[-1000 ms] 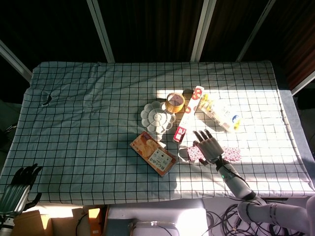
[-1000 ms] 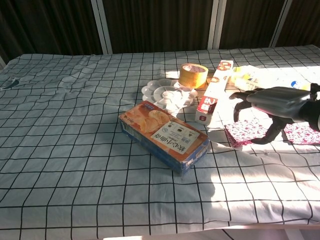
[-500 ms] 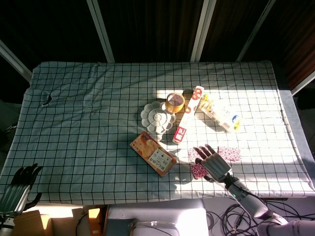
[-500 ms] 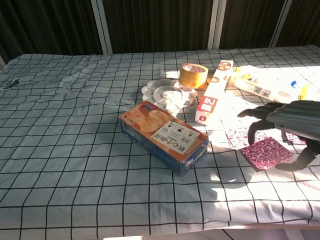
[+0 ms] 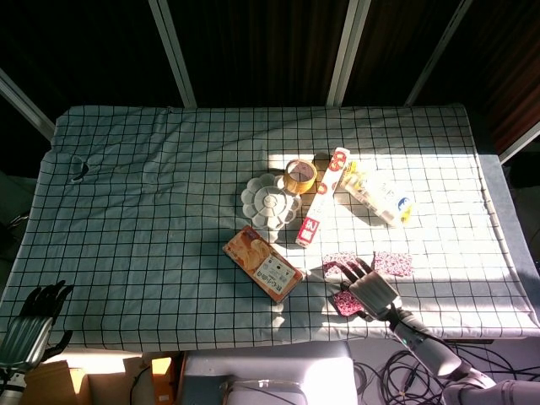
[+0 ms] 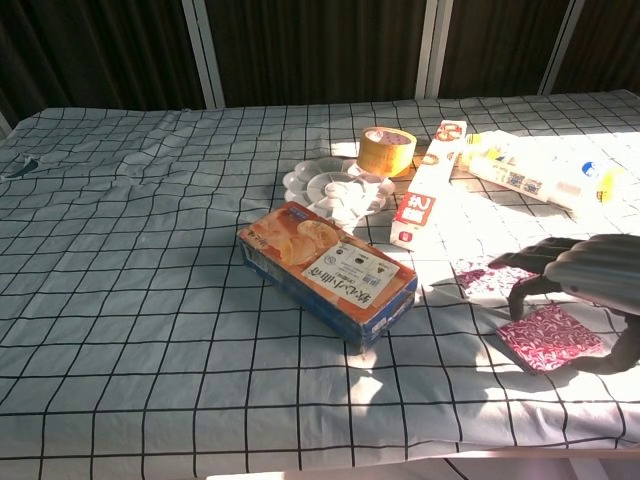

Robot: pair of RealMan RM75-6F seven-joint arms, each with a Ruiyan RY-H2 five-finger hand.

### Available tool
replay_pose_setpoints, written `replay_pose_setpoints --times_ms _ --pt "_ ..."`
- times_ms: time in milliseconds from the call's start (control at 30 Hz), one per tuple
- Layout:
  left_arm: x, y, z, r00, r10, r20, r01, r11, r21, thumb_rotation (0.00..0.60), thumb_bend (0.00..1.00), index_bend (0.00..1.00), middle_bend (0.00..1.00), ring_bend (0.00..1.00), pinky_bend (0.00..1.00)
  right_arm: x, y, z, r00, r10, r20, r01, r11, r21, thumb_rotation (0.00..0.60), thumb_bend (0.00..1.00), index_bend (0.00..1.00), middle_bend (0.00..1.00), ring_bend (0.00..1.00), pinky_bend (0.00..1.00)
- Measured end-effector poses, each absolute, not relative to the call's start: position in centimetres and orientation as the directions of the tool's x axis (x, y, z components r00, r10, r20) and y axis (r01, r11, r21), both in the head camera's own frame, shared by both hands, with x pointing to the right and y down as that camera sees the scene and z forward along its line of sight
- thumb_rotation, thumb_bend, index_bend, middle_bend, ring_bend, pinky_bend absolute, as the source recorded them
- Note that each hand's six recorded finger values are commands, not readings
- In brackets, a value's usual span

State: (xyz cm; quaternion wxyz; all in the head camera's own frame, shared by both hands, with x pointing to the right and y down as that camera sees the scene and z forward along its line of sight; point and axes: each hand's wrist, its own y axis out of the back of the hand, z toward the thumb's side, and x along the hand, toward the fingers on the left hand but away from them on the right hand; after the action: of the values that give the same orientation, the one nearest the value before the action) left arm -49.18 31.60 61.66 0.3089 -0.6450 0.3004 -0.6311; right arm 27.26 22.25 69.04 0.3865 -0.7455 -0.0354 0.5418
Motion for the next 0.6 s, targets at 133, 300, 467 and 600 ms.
replay_pose_setpoints --times_ms 133,300,467,600 --pt "-49.2 31.6 61.5 0.024 -0.78 0.625 -0.008 -0.625 -0.78 0.6 0.36 0.0 0.01 0.0 0.0 27.6 22.0 68.2 0.414 0.494 -0.765 -0.349 -0.69 -0.634 0.6 0.2 0.05 0.0 0.0 0.04" --pt "-49.2 31.7 61.1 0.019 -0.784 0.621 -0.035 -0.621 -0.783 0.6 0.36 0.0 0.01 0.0 0.0 29.3 21.3 65.9 0.392 0.563 -0.728 -0.3 -0.669 -0.68 0.6 0.2 0.02 0.0 0.0 0.04" --pt "-48.7 31.4 60.2 0.021 -0.805 0.593 -0.076 -0.592 -0.802 0.6 0.36 0.0 0.01 0.0 0.0 32.3 20.7 63.0 0.303 0.686 -0.661 -0.233 -0.619 -0.75 0.6 0.2 0.02 0.0 0.0 0.03" --pt "-48.3 31.3 59.4 0.029 -0.825 0.564 -0.1 -0.564 -0.82 0.6 0.36 0.0 0.01 0.0 0.0 35.8 21.1 59.9 0.175 0.813 -0.555 -0.152 -0.535 -0.831 0.6 0.2 0.04 0.0 0.0 0.03"
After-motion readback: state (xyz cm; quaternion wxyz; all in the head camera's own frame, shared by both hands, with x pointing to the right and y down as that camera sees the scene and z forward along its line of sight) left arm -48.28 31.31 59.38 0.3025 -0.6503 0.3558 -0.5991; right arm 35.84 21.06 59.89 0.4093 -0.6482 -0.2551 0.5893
